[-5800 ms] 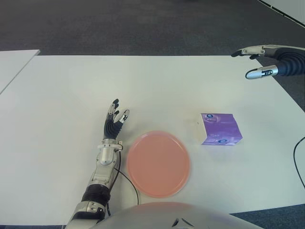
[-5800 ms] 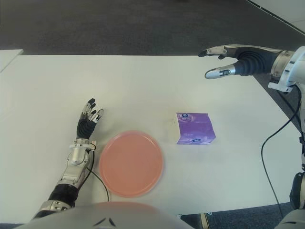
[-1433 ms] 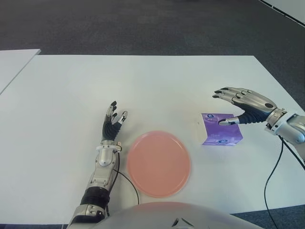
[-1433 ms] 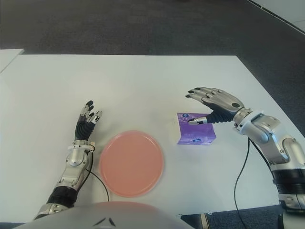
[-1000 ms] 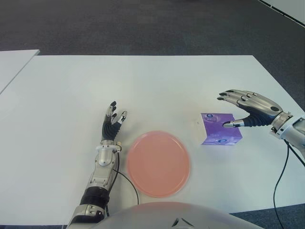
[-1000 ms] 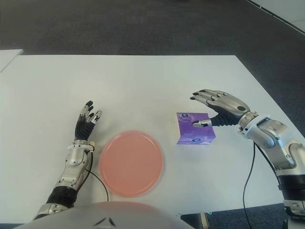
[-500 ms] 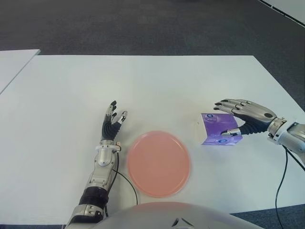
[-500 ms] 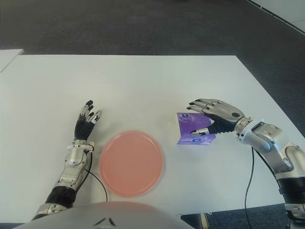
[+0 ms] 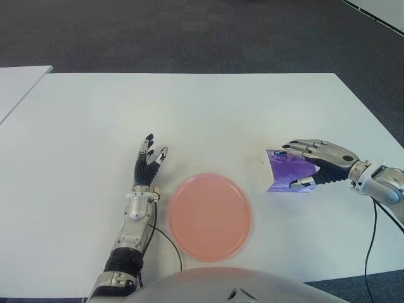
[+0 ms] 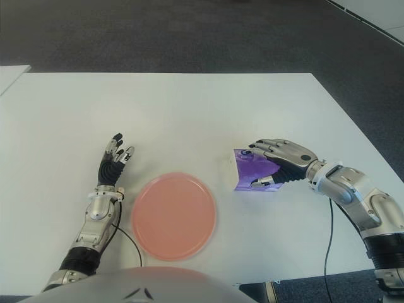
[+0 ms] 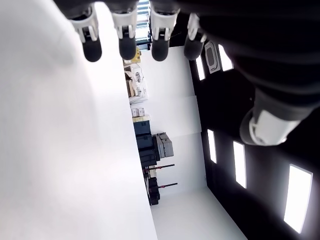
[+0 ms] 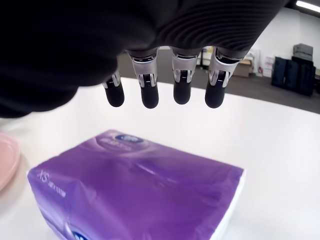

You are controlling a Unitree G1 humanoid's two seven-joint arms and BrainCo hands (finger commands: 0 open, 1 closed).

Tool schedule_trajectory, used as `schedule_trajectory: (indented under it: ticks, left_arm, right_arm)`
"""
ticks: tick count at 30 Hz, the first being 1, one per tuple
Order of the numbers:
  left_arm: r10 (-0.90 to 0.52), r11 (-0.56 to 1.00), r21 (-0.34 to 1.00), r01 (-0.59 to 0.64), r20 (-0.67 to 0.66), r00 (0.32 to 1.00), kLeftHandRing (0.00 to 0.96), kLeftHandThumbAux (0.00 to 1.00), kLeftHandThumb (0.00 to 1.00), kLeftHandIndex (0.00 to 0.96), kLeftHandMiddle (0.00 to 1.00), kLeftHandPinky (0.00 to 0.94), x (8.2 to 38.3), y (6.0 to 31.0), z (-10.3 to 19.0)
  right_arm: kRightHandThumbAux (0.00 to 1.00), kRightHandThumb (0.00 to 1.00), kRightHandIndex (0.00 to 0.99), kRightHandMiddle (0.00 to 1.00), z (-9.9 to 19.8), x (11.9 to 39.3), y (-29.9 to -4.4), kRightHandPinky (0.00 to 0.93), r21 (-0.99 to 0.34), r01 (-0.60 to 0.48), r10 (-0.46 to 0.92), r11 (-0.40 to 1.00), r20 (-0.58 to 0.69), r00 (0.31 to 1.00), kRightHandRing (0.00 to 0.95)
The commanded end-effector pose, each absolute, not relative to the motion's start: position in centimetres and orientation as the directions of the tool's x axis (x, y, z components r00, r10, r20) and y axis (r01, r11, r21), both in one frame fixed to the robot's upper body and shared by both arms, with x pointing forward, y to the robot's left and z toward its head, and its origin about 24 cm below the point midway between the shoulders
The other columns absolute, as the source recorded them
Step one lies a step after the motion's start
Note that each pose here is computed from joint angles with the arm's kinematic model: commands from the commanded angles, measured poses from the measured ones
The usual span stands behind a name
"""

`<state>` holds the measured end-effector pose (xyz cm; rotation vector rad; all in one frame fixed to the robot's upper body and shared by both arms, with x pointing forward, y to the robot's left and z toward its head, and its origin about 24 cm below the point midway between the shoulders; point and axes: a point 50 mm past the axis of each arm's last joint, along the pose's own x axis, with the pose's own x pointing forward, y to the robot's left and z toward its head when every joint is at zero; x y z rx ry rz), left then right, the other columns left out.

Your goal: Put the tissue paper into the plate.

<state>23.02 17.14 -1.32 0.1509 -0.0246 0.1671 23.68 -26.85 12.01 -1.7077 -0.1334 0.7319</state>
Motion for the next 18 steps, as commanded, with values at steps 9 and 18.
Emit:
schedule_trajectory:
  ticks: [9,18]
  left_arm:
    - [0.172,0.971,0.167,-0.170,0.007,0.985,0.000,0.499,0.021,0.000,0.000,0.000,22.6,17.3,-1.7]
    - [0.174,0.972,0.158,-0.173,0.007,0.985,0.000,0.505,0.029,0.000,0.000,0.000,22.6,17.4,-1.6]
  right_arm:
    - [0.144,0.282,0.000,0.000,10.7,23.6,-26.3,0.000,-0.888,-0.336,0.475,-0.312,-0.453,0.755,0.000]
    - [0.143,0.280,0.000,0.000,10.0,23.7,-26.0,0.000,-0.878,-0.355,0.485,-0.320,-0.474,0.735,0.000]
